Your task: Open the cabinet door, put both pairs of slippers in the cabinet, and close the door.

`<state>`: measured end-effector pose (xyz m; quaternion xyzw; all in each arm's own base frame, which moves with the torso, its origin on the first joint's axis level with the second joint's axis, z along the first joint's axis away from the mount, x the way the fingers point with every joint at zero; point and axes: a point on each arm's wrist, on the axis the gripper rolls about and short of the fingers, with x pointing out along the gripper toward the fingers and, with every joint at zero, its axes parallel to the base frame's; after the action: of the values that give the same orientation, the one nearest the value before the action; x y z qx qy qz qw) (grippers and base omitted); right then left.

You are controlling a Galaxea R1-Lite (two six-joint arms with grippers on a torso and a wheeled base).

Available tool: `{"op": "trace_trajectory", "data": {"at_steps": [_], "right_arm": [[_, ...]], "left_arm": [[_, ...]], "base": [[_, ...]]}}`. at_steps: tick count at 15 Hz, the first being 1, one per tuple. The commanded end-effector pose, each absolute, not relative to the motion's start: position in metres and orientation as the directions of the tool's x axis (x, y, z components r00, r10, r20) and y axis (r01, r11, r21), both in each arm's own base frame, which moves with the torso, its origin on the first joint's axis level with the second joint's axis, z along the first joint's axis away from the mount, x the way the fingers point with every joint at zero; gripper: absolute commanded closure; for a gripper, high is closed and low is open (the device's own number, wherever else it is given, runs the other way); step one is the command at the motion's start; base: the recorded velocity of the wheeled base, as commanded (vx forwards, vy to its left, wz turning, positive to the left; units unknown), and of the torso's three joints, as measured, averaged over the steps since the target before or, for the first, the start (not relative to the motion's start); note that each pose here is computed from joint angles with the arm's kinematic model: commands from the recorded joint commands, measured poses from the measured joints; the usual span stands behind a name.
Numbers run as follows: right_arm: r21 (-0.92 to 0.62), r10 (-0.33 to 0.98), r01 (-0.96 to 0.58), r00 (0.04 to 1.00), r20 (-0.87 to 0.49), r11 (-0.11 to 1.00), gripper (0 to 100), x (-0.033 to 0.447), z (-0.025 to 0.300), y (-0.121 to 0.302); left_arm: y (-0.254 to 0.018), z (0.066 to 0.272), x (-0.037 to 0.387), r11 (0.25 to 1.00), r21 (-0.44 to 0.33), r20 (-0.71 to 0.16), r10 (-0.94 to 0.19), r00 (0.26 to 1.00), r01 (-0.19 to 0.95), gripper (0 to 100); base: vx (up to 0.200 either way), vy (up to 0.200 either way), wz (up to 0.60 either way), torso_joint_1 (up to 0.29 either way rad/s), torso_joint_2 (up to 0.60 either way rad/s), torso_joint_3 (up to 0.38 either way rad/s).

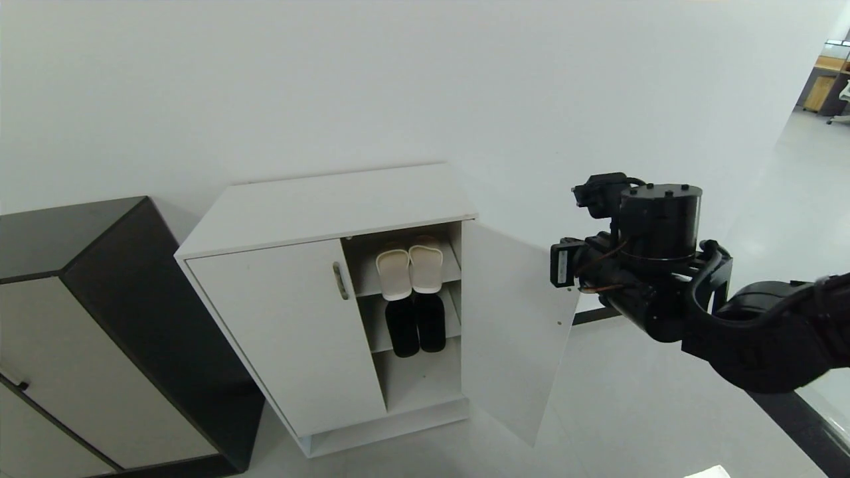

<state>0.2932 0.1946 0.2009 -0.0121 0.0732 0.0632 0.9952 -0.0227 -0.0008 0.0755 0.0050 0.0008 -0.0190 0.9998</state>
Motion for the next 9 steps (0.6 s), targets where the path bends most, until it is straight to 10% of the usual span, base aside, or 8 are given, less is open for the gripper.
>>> {"op": "trace_trajectory", "data": {"at_steps": [1, 9], "right_arm": [[-0.002, 0.085, -0.087, 0.982, -0.168, 0.996, 100, 0.327, 0.188, 0.185], [0.007, 0.004, -0.003, 0.979, -0.203, 1.0, 100, 0.387, 0.154, 0.169]], "left_arm": [[-0.001, 0.076, -0.023, 0.999, 0.011, -0.003, -0.038, 0.999, 0.038, 100], [-0.001, 0.076, -0.023, 0.999, 0.011, -0.003, -0.038, 0.999, 0.038, 100]], "base": [[0.0, 0.0, 0.0, 0.0, 0.0, 0.0], [0.0, 0.0, 0.0, 0.0, 0.0, 0.0]]}}
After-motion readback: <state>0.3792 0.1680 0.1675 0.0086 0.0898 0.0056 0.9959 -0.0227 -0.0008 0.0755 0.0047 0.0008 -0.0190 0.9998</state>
